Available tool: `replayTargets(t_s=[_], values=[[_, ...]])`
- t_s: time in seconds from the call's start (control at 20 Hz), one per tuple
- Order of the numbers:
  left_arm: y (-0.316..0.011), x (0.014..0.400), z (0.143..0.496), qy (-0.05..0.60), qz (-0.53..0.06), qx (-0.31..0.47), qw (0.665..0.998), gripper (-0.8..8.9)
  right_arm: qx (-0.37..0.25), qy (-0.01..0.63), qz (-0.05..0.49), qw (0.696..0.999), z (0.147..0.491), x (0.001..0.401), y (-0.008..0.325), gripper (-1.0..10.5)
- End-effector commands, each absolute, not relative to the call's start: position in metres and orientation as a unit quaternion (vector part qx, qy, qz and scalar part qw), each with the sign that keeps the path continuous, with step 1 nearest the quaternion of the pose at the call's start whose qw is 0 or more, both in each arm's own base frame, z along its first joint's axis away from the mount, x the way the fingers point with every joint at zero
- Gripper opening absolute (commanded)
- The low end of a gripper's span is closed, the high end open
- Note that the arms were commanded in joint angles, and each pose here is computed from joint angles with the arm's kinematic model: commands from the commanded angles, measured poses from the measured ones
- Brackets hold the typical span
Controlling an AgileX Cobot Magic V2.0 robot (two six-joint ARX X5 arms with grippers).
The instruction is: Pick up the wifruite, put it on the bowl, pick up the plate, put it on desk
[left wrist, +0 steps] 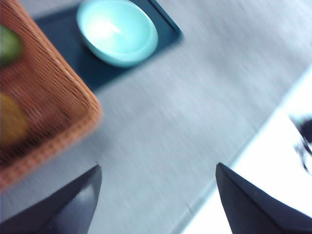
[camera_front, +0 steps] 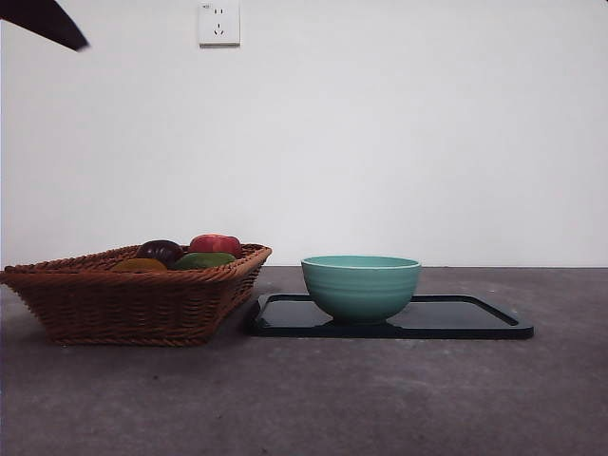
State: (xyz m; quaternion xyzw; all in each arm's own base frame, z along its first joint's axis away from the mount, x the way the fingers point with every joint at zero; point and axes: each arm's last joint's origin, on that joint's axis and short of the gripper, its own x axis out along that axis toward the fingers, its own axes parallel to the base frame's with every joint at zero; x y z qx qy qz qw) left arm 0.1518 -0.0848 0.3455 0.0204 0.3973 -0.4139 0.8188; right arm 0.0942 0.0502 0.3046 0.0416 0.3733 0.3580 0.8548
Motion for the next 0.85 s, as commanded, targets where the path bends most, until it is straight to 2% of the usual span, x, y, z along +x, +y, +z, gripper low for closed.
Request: replayTargets(t_s=[0.05,0.25,0.6,0.75,0.85], values=[[-0.082,0.143,0.351,0.382,-0.434,0.049,0.815,3.74,0.051,0.370,0.357,0.856,0.307,0.096,0.051,1.7],[-0.079,0.134,0.356,0.367,-0.455,0.043,0.810,3.73,0.053,0.371,0.356,0.856,0.307,0.096,0.051,1.7],[-0.079,0.134,0.356,0.366,-0.456,0.044,0.810,3.73,0.073,0.376,0.343,0.858,0.308,0.096,0.051,1.7],[-0.079,0.134,0.356,0.366,-0.456,0.044,0.810,3.73,0.111,0.363,0.304,0.874,0.311,0.105,0.053,3.5],[-0.079,0.134,0.356,0.367,-0.456,0.044,0.810,3.73,0.130,0.351,0.293,0.880,0.314,0.117,0.057,3.5]])
